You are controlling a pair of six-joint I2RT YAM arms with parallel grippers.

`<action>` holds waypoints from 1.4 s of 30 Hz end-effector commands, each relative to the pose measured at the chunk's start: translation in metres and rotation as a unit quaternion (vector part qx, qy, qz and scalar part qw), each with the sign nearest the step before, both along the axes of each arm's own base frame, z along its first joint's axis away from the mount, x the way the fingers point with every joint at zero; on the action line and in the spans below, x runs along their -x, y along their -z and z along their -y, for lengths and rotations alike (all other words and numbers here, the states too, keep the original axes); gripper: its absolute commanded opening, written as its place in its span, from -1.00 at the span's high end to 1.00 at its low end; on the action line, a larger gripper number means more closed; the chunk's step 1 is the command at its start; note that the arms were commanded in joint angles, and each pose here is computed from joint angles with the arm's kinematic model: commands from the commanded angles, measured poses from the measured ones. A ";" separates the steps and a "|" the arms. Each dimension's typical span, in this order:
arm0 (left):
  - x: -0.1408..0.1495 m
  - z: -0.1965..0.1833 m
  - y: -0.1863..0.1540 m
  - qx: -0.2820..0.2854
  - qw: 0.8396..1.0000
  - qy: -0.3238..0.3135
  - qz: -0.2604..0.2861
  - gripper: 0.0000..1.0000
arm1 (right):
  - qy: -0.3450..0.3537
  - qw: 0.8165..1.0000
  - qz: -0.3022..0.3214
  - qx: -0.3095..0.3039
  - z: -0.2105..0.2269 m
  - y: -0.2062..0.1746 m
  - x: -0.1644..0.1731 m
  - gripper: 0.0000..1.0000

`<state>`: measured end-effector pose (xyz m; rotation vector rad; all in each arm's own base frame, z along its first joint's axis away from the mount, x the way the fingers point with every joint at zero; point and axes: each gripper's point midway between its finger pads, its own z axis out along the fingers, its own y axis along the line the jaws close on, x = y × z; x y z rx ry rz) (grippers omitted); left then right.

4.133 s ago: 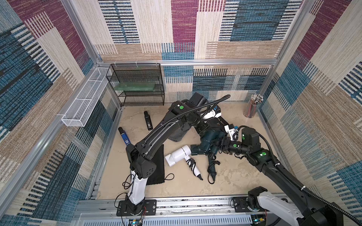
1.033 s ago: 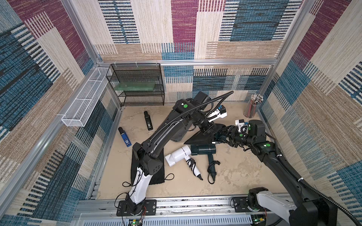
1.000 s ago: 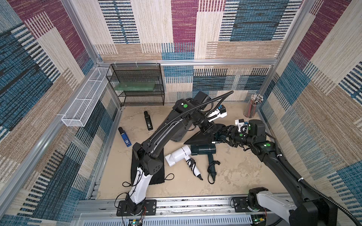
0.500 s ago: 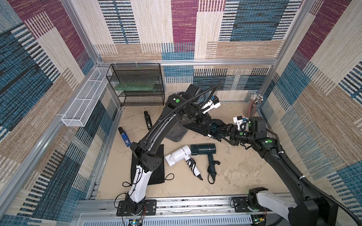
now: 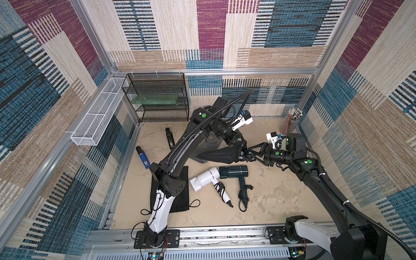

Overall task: Pack away hair dryers
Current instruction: Place the hair dryer in the drawstring bag.

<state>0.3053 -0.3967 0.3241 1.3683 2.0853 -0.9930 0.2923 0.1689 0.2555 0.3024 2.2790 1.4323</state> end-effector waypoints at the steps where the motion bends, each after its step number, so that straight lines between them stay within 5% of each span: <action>1: 0.003 0.006 -0.010 0.025 1.000 0.007 -0.011 1.00 | -0.010 0.999 0.035 -0.014 -0.004 -0.013 0.000 -0.25; 21: 0.024 0.016 -0.020 0.050 0.997 0.016 -0.055 1.00 | -0.017 0.996 0.079 -0.047 -0.040 -0.016 0.008 0.17; 36: 0.018 0.009 -0.023 0.033 0.999 -0.027 -0.031 1.00 | 0.026 0.995 0.097 0.003 -0.032 -0.017 0.003 0.13; 42: 0.018 0.008 -0.028 0.035 0.999 -0.033 -0.026 1.00 | 0.044 0.992 0.111 0.035 -0.023 -0.022 0.002 -0.04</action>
